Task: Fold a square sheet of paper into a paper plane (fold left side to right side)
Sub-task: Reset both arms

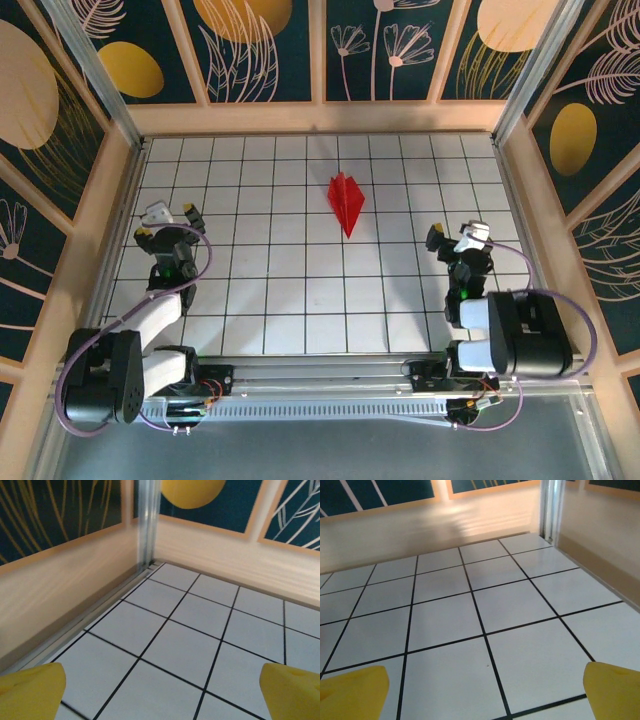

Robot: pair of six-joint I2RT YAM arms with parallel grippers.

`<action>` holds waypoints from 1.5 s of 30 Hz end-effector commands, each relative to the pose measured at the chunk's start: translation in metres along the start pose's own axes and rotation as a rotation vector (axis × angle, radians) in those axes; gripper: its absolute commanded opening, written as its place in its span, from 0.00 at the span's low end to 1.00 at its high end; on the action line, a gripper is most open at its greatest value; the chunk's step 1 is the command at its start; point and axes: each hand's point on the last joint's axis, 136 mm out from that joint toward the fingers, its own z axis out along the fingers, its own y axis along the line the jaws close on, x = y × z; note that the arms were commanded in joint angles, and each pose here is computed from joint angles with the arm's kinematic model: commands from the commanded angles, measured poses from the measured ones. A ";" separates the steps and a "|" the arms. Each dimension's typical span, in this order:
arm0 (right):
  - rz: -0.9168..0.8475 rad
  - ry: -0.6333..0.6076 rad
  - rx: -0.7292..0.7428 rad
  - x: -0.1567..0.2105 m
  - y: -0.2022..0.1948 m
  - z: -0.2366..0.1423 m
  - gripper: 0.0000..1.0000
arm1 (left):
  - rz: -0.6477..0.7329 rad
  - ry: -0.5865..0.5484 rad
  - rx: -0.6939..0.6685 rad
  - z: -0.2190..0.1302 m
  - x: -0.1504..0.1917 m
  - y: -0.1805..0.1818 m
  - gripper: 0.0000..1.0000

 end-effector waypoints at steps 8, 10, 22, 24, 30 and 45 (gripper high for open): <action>0.007 -0.139 -0.118 -0.024 0.018 0.013 0.99 | 0.059 -0.106 0.125 0.000 0.008 -0.016 0.99; 0.014 -0.066 -0.093 -0.018 0.016 0.031 0.99 | 0.067 -0.108 0.149 0.000 0.014 -0.020 0.99; 0.004 -0.071 -0.098 -0.018 0.019 0.030 0.99 | 0.086 -0.072 0.174 0.011 0.034 -0.024 0.99; 0.003 -0.072 -0.099 -0.018 0.019 0.030 0.99 | 0.086 -0.074 0.173 0.010 0.033 -0.024 0.99; 0.001 -0.069 -0.101 -0.017 0.020 0.029 0.99 | 0.087 -0.073 0.173 0.010 0.034 -0.024 0.99; -0.014 -0.064 -0.111 -0.017 0.023 0.031 0.99 | 0.086 -0.075 0.173 0.010 0.033 -0.024 0.99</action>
